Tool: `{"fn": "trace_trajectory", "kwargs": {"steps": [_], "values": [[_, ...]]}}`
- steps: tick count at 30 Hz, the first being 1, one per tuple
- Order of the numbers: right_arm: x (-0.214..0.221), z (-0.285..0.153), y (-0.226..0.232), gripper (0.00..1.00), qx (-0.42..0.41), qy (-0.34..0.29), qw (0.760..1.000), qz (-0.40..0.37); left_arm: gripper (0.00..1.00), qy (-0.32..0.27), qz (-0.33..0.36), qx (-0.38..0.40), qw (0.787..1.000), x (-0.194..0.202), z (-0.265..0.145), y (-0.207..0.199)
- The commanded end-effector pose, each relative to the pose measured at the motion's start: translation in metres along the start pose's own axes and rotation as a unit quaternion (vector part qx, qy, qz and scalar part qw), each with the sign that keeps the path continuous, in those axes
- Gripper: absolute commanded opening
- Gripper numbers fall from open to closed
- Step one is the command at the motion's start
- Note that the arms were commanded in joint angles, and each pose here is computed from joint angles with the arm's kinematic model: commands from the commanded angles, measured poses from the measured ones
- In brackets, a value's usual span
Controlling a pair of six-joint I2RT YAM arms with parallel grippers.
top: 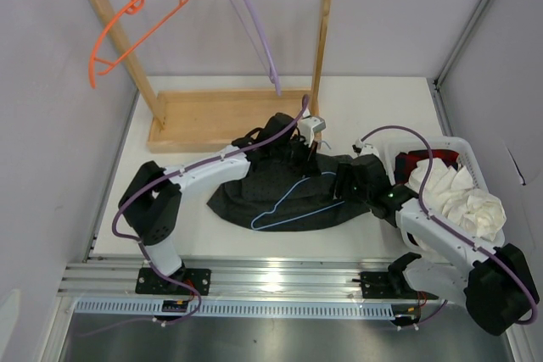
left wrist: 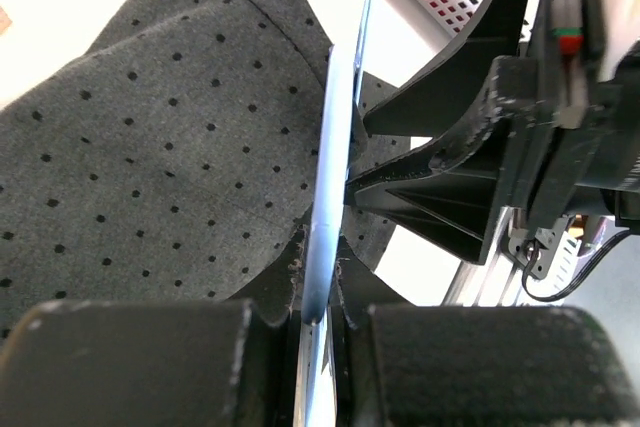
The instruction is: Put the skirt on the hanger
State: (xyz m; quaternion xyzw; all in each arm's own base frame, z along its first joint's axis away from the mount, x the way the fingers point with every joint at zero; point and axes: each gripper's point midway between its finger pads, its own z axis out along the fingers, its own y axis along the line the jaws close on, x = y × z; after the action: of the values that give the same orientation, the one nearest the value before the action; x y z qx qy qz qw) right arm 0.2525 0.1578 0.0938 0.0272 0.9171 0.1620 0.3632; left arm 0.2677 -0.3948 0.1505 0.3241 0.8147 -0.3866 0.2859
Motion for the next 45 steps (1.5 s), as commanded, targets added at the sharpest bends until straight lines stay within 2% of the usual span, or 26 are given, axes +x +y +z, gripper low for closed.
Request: {"fn": "trace_trajectory", "kwargs": {"steps": [1,9,14,15,18,19,22,23,25,27,33,37,45], "values": [[-0.009,0.004,-0.005,0.6,0.014,-0.027,0.999,-0.014,0.0,-0.039,0.01,0.003,0.999,-0.032,-0.007,-0.001],[-0.01,0.013,-0.003,0.62,0.011,-0.029,0.999,-0.014,0.0,-0.04,0.008,0.002,0.999,-0.034,-0.006,0.002],[-0.017,0.02,-0.001,0.55,0.011,-0.037,0.999,-0.011,0.0,-0.037,0.006,0.001,0.999,-0.031,-0.004,0.006],[-0.018,0.02,0.0,0.52,0.01,-0.039,0.999,-0.011,0.0,-0.037,0.006,0.001,0.999,-0.03,-0.003,0.006],[-0.028,0.019,0.003,0.35,0.008,-0.049,0.999,-0.002,0.0,-0.038,0.005,-0.003,0.999,-0.028,-0.003,0.012],[-0.035,0.015,0.007,0.24,0.003,-0.055,0.998,0.003,0.0,-0.038,0.004,-0.004,0.999,-0.027,-0.003,0.014],[-0.046,0.002,0.012,0.11,0.0,-0.059,0.998,0.01,0.0,-0.042,0.002,-0.006,0.999,-0.026,-0.003,0.019],[-0.059,-0.008,0.018,0.1,-0.008,-0.073,0.997,0.017,0.0,-0.046,0.004,-0.004,0.999,-0.027,-0.004,0.019],[-0.064,-0.021,0.014,0.07,0.0,-0.07,0.997,0.025,0.0,-0.052,0.005,-0.004,0.999,-0.029,-0.006,0.022],[-0.084,-0.038,0.015,0.06,-0.011,-0.088,0.995,0.044,0.0,-0.055,0.002,-0.009,0.998,-0.029,-0.008,0.029],[-0.103,-0.072,0.019,0.04,-0.059,-0.084,0.992,0.078,0.0,-0.072,0.009,-0.017,0.997,-0.037,-0.016,0.04],[-0.102,-0.083,0.013,0.02,-0.056,-0.074,0.992,0.082,0.0,-0.109,0.013,-0.011,0.994,-0.052,-0.031,0.043],[-0.106,-0.088,0.008,0.02,-0.085,-0.067,0.988,0.111,0.0,-0.115,0.015,-0.04,0.992,-0.057,-0.048,0.075]]}}
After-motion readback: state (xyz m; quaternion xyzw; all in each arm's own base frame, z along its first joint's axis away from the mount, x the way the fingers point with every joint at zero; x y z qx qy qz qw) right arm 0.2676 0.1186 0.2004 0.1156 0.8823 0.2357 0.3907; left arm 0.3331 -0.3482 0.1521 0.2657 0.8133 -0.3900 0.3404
